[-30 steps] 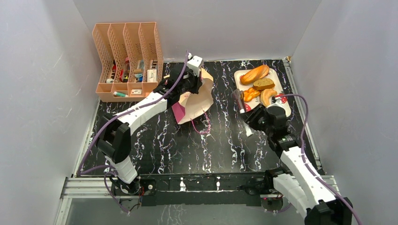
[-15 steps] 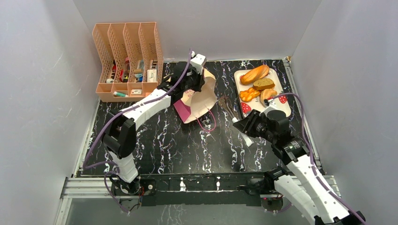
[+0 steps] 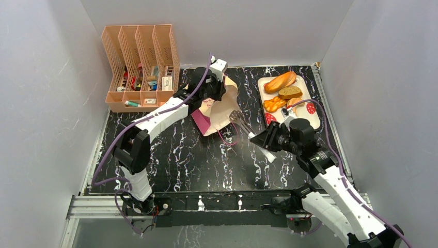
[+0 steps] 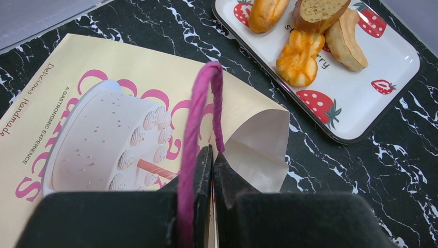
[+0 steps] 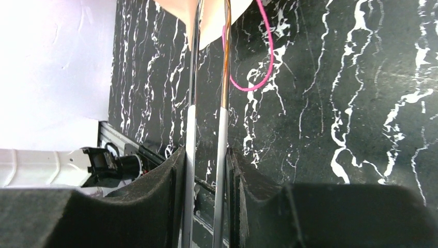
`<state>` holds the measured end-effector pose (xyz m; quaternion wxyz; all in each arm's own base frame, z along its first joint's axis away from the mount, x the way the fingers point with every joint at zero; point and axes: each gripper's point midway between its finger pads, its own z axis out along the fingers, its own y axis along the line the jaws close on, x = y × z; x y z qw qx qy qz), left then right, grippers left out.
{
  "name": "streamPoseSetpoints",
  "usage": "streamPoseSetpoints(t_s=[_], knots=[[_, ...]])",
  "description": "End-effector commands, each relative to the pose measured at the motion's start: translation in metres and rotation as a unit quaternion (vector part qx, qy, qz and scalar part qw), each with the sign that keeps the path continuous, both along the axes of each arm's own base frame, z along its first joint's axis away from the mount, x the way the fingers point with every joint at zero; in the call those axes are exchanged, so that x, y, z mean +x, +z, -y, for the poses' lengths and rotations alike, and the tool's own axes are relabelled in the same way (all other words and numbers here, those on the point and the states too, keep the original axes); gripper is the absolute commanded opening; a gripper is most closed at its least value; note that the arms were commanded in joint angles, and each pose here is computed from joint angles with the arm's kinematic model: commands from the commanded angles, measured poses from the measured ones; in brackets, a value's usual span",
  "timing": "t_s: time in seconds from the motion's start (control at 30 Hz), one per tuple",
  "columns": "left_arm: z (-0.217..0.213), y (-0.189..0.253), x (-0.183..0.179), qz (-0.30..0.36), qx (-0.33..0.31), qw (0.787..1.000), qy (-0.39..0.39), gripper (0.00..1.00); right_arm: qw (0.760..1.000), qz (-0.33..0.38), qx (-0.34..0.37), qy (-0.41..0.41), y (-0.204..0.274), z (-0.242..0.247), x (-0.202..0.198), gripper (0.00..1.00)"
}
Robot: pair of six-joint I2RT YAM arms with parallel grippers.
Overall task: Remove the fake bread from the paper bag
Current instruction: Take out the fake bread from the paper bag.
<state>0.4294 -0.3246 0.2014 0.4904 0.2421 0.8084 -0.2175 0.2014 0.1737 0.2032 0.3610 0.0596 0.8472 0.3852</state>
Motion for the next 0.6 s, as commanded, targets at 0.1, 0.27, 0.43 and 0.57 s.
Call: streamPoseSetpoints(t_s=[0.1, 0.27, 0.43, 0.57], knots=[[0.015, 0.028, -0.005, 0.010, -0.028, 0.999, -0.038, 0.00, 0.998, 0.048, 0.038, 0.032, 0.021, -0.041, 0.017, 0.24], [0.019, 0.030, -0.012, 0.003, -0.031, 0.998, -0.055, 0.00, 0.998, 0.047, 0.027, 0.019, 0.009, -0.066, 0.040, 0.24], [0.018, 0.036, -0.018, 0.007, -0.034, 0.998, -0.061, 0.00, 1.000, 0.031, 0.002, -0.002, -0.015, -0.082, 0.072, 0.26], [0.016, 0.038, -0.021, 0.007, -0.035, 0.997, -0.064, 0.00, 0.999, 0.030, -0.009, -0.028, -0.026, -0.090, 0.094, 0.29]])
